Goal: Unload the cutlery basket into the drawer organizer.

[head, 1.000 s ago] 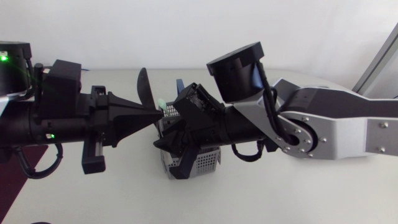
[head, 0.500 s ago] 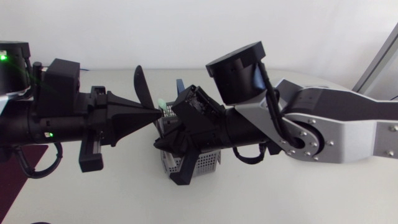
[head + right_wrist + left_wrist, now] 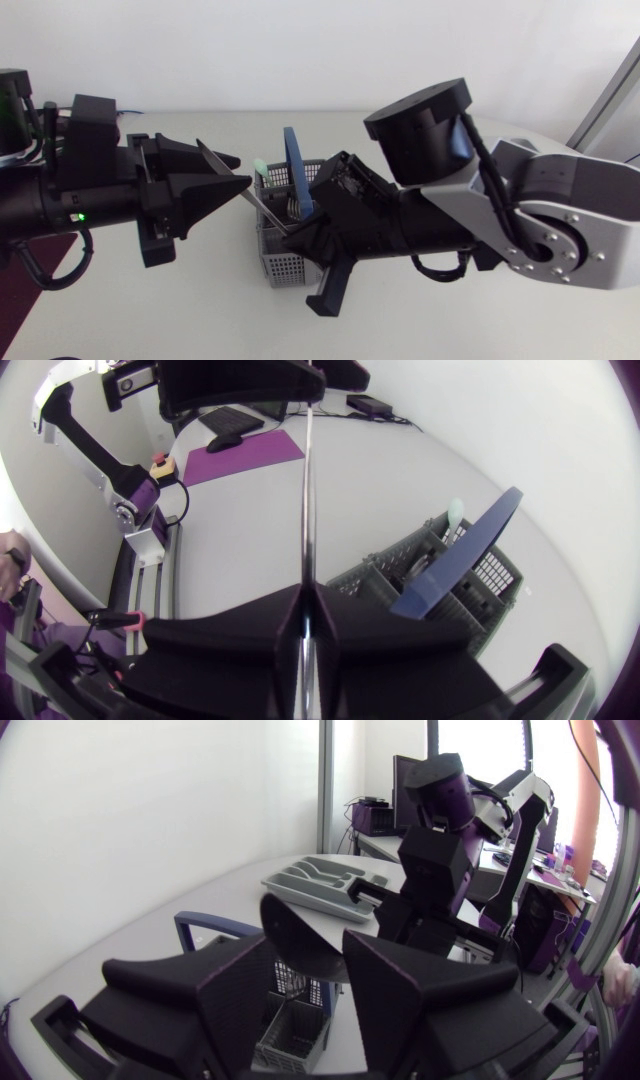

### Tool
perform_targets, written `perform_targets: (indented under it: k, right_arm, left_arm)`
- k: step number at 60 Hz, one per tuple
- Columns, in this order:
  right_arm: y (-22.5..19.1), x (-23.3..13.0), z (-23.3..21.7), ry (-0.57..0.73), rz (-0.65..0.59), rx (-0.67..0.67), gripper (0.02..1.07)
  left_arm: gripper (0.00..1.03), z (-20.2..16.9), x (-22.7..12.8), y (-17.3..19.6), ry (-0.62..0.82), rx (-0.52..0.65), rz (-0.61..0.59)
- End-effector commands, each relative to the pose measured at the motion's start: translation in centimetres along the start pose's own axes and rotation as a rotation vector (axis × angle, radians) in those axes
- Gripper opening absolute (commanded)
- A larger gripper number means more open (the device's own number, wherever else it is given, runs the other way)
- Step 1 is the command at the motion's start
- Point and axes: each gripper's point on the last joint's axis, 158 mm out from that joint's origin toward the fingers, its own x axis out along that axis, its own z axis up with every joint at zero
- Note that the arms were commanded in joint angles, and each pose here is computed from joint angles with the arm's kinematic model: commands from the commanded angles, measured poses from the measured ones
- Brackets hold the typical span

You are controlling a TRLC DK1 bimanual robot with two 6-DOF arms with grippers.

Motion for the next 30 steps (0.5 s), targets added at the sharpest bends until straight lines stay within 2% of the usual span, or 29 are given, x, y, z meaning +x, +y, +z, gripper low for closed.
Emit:
perform_targets:
  k: [1, 17, 30]
  right_arm:
    - [0.5, -0.8, -0.6, 0.0, 0.007, 0.002, 0.08]
    - [0.5, -1.2, -2.3, 0.037, -0.007, 0.014, 0.08]
    - [0.7, -1.5, -3.6, 0.054, -0.008, 0.02, 0.08]
  left_arm:
    - [0.61, 0.0, -0.1, 0.8, -0.005, -0.007, 0.039]
    - [0.78, 1.8, -0.8, 1.7, -0.036, -0.01, 0.096]
    - [0.79, 2.8, -1.0, 2.2, -0.054, -0.001, 0.116]
